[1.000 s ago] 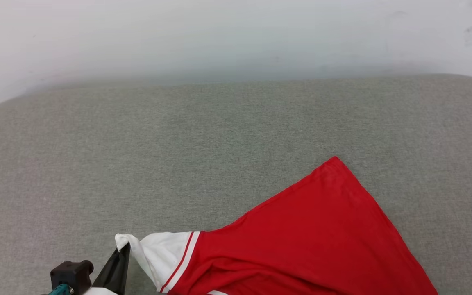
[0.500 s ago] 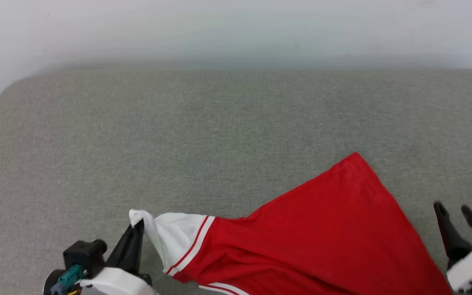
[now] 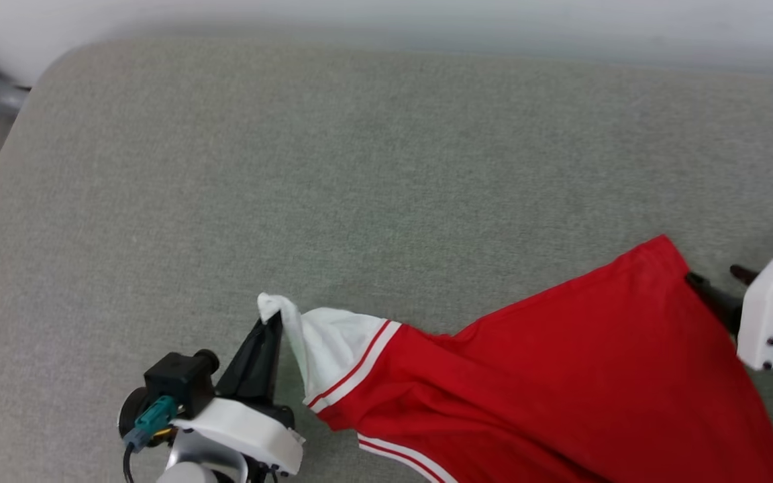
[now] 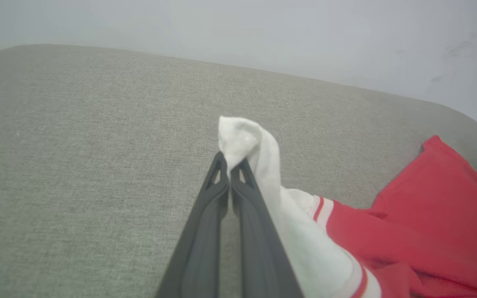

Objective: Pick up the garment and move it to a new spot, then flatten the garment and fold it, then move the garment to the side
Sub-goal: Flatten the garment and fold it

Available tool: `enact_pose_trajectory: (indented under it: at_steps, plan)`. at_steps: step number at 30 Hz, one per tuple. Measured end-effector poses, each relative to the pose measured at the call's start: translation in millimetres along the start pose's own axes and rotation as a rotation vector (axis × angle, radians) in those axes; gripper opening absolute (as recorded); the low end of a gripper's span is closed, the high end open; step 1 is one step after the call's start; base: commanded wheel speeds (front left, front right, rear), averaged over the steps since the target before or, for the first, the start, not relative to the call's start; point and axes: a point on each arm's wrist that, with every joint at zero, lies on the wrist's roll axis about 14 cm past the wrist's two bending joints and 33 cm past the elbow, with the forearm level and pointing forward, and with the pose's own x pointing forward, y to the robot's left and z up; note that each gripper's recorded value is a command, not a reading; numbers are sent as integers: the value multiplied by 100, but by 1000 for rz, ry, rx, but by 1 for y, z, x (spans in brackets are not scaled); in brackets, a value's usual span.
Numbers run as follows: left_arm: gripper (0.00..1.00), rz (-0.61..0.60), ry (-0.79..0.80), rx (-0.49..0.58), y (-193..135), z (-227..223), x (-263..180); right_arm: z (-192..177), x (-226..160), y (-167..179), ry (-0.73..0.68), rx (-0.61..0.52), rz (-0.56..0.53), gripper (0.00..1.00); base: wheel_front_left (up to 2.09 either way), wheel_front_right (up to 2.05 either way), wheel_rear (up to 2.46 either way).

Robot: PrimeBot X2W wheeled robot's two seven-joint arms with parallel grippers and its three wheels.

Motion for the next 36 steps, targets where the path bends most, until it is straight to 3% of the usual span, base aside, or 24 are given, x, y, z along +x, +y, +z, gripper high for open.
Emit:
enact_pose_trajectory:
  at_steps: [7,16,17,18,19,26,36]
  plan:
    - [0,-1,3,-10,1,-6,15,8,35,8,151,-103,26,100,0,0,0]
    - [0,12,20,-18,6,-16,24,-41,66,16,342,-121,83,100,0,0,0]
    - [0,13,21,-20,6,-17,25,-43,68,17,352,-113,88,49,0,0,0]
    - [0,14,21,-22,6,-17,25,-45,68,17,361,-102,93,12,0,0,0]
    - [0,11,20,-23,5,-17,25,-46,68,18,366,-95,98,0,0,0,0]
    - [0,11,-11,-5,10,-6,25,-32,59,23,305,-73,119,0,0,0,0]
    - [0,-48,-139,98,25,72,60,54,18,2,-25,-94,23,0,0,0,0]
